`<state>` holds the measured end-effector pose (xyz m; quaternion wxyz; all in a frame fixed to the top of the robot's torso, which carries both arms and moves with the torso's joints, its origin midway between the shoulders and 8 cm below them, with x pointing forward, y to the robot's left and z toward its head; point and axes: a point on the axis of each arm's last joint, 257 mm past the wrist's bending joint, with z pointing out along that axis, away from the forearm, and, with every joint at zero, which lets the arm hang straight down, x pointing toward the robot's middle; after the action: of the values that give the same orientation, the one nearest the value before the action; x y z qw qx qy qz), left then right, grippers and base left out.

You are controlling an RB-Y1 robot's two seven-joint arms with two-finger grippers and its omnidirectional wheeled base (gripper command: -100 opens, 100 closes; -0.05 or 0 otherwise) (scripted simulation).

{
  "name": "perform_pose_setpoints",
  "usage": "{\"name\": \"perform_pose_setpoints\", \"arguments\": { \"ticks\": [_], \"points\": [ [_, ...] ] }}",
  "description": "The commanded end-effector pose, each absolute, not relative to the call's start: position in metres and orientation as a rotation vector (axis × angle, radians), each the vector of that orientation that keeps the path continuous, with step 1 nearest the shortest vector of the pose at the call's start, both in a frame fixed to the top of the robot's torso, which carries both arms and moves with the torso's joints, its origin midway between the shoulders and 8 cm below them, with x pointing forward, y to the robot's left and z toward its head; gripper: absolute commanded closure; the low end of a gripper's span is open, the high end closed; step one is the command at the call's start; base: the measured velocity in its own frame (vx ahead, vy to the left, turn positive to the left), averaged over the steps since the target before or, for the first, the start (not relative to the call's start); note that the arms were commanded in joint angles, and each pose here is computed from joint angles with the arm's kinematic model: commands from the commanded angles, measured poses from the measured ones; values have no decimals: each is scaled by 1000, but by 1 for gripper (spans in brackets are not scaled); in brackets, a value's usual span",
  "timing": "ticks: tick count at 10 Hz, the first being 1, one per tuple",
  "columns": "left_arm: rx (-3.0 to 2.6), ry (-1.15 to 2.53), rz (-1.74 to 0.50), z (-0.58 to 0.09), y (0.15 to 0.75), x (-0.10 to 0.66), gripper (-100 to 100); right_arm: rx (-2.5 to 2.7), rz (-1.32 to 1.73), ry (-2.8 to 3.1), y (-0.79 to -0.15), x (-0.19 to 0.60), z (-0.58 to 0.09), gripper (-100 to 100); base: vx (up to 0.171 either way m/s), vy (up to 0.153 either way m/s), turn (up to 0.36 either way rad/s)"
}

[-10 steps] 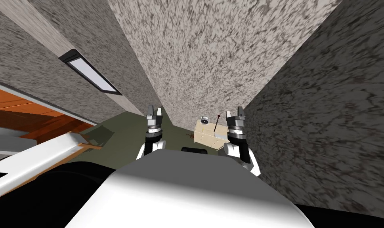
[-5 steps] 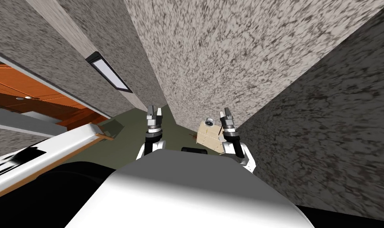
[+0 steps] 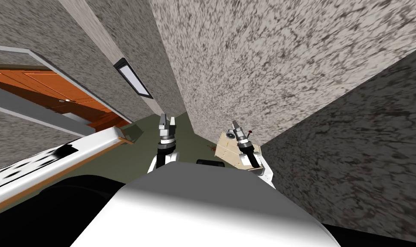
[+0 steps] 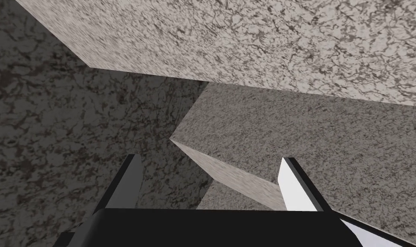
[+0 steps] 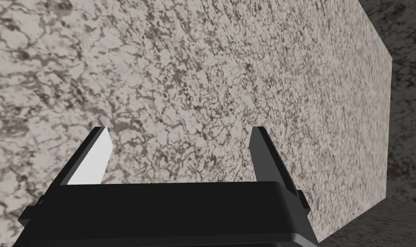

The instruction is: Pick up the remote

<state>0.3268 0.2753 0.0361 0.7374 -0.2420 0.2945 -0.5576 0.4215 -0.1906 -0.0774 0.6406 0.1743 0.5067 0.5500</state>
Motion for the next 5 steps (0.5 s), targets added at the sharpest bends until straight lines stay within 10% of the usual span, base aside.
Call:
{"name": "perform_pose_setpoints", "arguments": {
  "ticks": [1,5],
  "points": [
    [-531,647,-1224,36,275,327,0,360,1222,1209,-186,421,-93,-100,22,5,120],
    [-531,647,-1224,36,275,327,0,246,1144,1358,-171,424,-142,-100,15,-1,138]
  ]
}}
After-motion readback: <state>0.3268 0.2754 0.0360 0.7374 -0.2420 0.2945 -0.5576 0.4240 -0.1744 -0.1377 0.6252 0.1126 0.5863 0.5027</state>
